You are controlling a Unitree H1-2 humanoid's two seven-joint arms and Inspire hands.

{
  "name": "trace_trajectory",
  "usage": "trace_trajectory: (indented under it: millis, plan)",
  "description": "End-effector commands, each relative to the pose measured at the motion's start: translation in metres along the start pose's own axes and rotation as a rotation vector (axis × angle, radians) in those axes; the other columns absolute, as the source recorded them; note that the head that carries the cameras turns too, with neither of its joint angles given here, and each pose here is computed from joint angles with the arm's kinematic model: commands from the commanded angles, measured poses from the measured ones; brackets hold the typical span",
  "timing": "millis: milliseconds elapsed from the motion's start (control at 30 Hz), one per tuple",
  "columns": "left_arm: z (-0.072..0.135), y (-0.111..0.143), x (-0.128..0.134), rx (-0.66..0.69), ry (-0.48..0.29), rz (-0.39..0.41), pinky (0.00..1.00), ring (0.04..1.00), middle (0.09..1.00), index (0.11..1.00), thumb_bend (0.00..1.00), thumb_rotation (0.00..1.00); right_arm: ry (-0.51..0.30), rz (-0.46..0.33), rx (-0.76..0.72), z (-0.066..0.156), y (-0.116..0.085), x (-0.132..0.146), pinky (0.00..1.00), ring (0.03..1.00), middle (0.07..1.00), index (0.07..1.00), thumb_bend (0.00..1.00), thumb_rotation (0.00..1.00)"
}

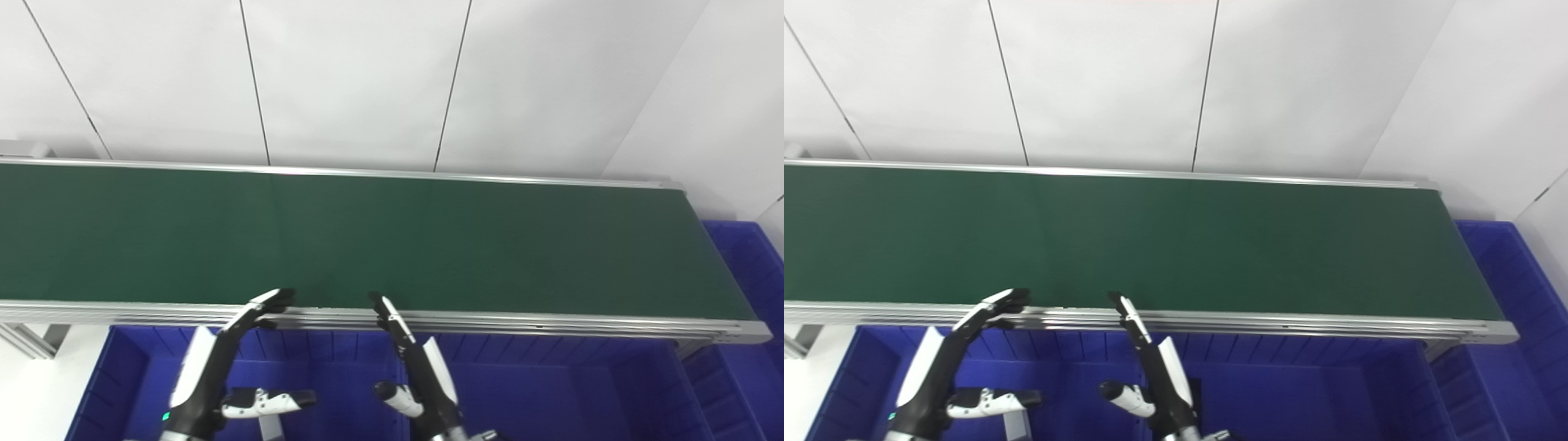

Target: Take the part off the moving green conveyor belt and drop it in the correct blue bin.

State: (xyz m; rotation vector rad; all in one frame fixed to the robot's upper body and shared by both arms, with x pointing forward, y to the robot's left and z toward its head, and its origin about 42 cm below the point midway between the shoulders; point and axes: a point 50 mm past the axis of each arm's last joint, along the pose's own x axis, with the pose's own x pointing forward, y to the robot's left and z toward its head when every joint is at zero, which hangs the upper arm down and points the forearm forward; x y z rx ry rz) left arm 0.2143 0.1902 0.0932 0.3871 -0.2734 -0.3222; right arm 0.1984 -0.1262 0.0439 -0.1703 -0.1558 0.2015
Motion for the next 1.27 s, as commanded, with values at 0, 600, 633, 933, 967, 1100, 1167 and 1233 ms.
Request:
trace_trajectory:
  millis: [0,600,633,933,967,1100,1167,1233]
  plan:
    - [0.007,0.002,0.012,-0.052,-0.080,-0.005,0.74,0.822,0.829,0.854,0.84,0.49,-0.070,-0.044,0.011,0.013,-0.007,-0.001,0.99,0.973,0.960,0.950,1.00,0.97]
    - [0.005,-0.032,0.032,-0.244,-0.097,0.026,0.83,0.882,0.885,0.867,0.88,0.60,-0.076,-0.097,0.003,0.023,-0.072,-0.040,0.99,0.963,0.950,0.943,0.96,0.95]
    - [0.005,-0.032,0.033,-0.248,-0.096,0.027,0.84,0.885,0.887,0.867,0.88,0.60,-0.076,-0.095,0.002,0.024,-0.074,-0.041,1.00,0.972,0.954,0.942,0.96,0.95]
    - [0.014,-0.033,0.042,-0.294,-0.087,0.028,0.86,0.901,0.905,0.882,0.89,0.60,-0.059,-0.104,-0.011,0.025,-0.086,-0.038,0.95,0.953,0.931,0.928,0.96,0.96]
    - [0.015,-0.032,0.043,-0.297,-0.080,0.025,0.86,0.905,0.908,0.884,0.91,0.61,-0.056,-0.104,-0.015,0.025,-0.086,-0.038,0.95,0.947,0.927,0.931,0.96,0.97]
    - [0.015,-0.031,0.043,-0.307,-0.064,0.024,0.86,0.907,0.908,0.885,0.92,0.61,-0.049,-0.100,-0.008,0.024,-0.086,-0.037,0.94,0.941,0.928,0.931,0.96,0.97]
    - [0.012,-0.031,0.042,-0.314,-0.057,0.023,0.86,0.906,0.907,0.886,0.92,0.61,-0.048,-0.102,-0.002,0.022,-0.085,-0.037,0.93,0.936,0.926,0.925,0.96,0.97]
    - [0.010,-0.032,0.039,-0.315,-0.050,0.020,0.86,0.903,0.907,0.888,0.92,0.61,-0.048,-0.103,-0.009,0.023,-0.083,-0.037,0.93,0.929,0.923,0.926,0.96,0.97]
